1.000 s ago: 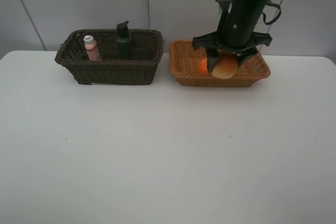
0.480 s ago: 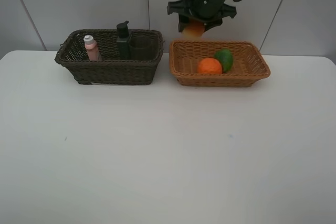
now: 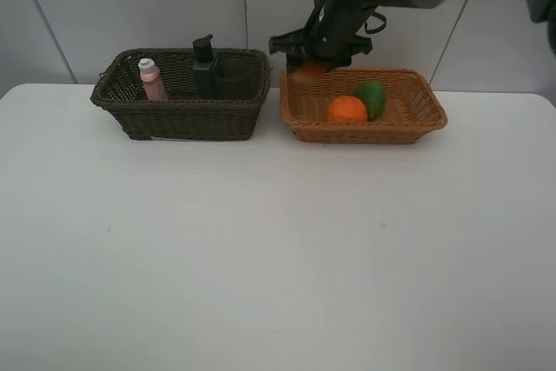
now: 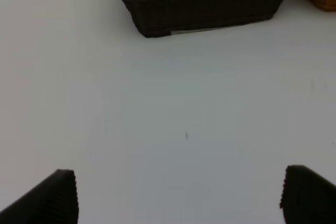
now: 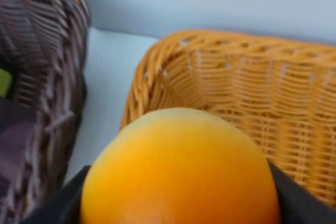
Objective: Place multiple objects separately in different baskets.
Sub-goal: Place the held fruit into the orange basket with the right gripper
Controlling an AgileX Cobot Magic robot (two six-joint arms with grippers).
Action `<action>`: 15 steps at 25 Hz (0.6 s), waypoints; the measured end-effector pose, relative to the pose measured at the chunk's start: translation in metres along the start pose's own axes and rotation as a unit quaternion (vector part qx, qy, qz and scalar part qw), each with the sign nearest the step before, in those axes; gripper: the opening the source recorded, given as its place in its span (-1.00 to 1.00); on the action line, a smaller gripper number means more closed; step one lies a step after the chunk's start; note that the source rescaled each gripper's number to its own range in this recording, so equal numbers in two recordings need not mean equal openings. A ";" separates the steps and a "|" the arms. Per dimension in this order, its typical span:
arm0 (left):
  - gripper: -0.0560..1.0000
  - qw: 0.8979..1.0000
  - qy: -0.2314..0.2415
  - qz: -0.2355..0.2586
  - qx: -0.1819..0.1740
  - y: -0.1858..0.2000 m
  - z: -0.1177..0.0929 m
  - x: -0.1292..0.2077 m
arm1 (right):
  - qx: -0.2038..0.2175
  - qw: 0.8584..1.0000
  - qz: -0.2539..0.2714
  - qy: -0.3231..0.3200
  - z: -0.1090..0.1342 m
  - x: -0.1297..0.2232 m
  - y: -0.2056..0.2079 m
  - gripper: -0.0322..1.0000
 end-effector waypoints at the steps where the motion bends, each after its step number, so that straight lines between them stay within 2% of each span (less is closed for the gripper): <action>1: 1.00 1.000 0.000 0.000 0.000 0.000 0.000 0.000 | 0.002 1.000 0.003 0.001 -0.001 0.002 -0.003 -0.94; 12: 1.00 1.000 0.000 0.000 0.000 0.000 0.000 0.000 | 0.025 0.999 0.029 0.006 -0.014 0.016 -0.026 -0.93; 13: 1.00 1.000 0.000 0.000 0.000 0.000 0.000 0.000 | 0.025 0.999 0.030 0.006 -0.014 0.016 -0.026 -0.79; 15: 1.00 1.000 0.000 0.000 0.000 0.000 0.000 0.000 | 0.025 0.999 0.029 0.006 -0.014 0.016 -0.026 -0.28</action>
Point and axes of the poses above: a point on each arm's last joint axis where the gripper is mounted, y pointing back along that axis away from the gripper, z along the wrist's bending axis when the last joint is at zero, x = y × z, the point moved 5 cm from there along -y, pointing out along that axis toward the gripper, and after that the axes turned 11 degrees about -y, right-handed, at the moved point
